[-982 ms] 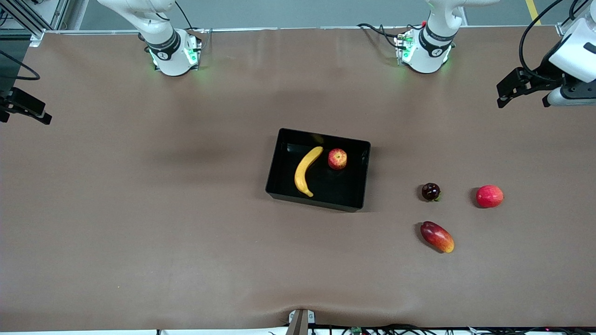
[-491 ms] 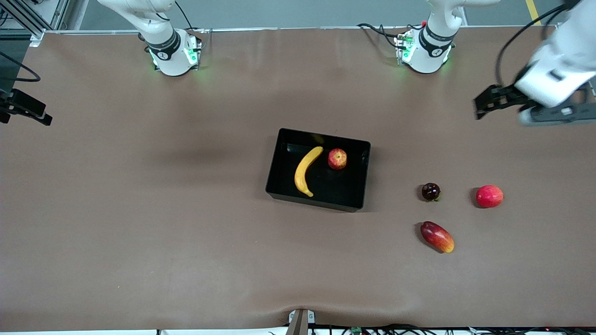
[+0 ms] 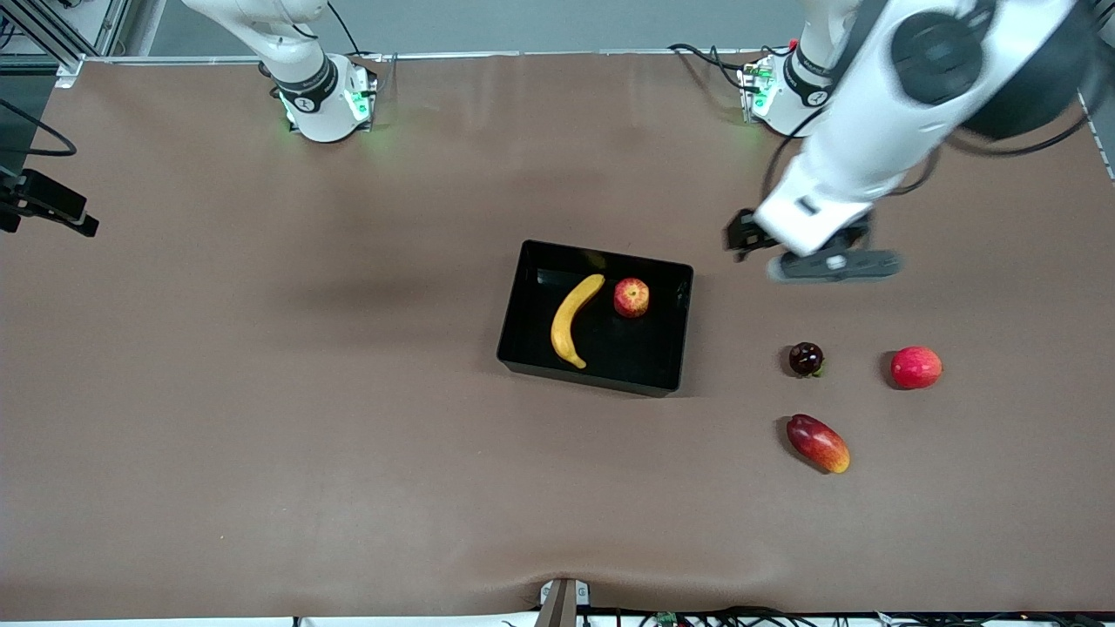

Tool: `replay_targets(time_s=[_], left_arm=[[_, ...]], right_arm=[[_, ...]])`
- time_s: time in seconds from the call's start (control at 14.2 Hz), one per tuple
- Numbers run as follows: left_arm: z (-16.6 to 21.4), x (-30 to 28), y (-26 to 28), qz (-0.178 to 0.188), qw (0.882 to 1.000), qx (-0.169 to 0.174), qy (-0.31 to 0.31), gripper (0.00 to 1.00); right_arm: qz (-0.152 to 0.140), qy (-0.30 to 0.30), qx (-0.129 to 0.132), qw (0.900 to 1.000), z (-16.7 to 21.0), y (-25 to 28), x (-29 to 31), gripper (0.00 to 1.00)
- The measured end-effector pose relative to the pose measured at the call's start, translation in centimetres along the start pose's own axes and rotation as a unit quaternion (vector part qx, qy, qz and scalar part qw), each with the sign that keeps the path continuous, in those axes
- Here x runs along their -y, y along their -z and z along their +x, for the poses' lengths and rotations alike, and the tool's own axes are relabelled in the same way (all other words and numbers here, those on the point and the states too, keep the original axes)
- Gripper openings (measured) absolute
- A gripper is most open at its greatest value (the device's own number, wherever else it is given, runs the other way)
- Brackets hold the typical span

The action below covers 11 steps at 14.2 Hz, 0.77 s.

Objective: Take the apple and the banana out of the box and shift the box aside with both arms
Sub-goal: 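Reach the left gripper down into the black tray toward the apple, then grasp the red apple in the tray with the left gripper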

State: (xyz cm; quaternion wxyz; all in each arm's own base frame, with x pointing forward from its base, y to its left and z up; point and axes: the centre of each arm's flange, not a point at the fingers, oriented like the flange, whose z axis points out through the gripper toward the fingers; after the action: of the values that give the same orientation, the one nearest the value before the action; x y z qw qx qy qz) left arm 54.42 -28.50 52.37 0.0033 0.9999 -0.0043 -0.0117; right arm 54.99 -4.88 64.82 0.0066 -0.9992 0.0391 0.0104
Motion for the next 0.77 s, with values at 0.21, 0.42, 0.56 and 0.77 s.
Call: replay_targets(time_s=[0.21,0.42,0.56,0.77], left_arm=[[-0.7,-5.4,-4.6,0.009,0.999,-0.012,-0.028,1.0],[-1.0,-9.0,-8.7,0.009,0.998,-0.014,-0.056,1.0],[-1.3,-10.5,-11.2,0.038,0.996,-0.022,-0.08,1.0],[-1.3,-11.8,-14.7,0.05,0.995,-0.019,-0.083,1.0]], right_arm=[[0.0,0.0,0.001,1.0,0.1,-0.1,0.0,1.0],[0.0,0.0,-0.001,1.0,0.1,0.0,0.0,1.0],[0.0,0.0,-0.001,1.0,0.1,0.1,0.0,1.0],[0.0,0.0,-0.001,1.0,0.1,0.1,0.0,1.0]])
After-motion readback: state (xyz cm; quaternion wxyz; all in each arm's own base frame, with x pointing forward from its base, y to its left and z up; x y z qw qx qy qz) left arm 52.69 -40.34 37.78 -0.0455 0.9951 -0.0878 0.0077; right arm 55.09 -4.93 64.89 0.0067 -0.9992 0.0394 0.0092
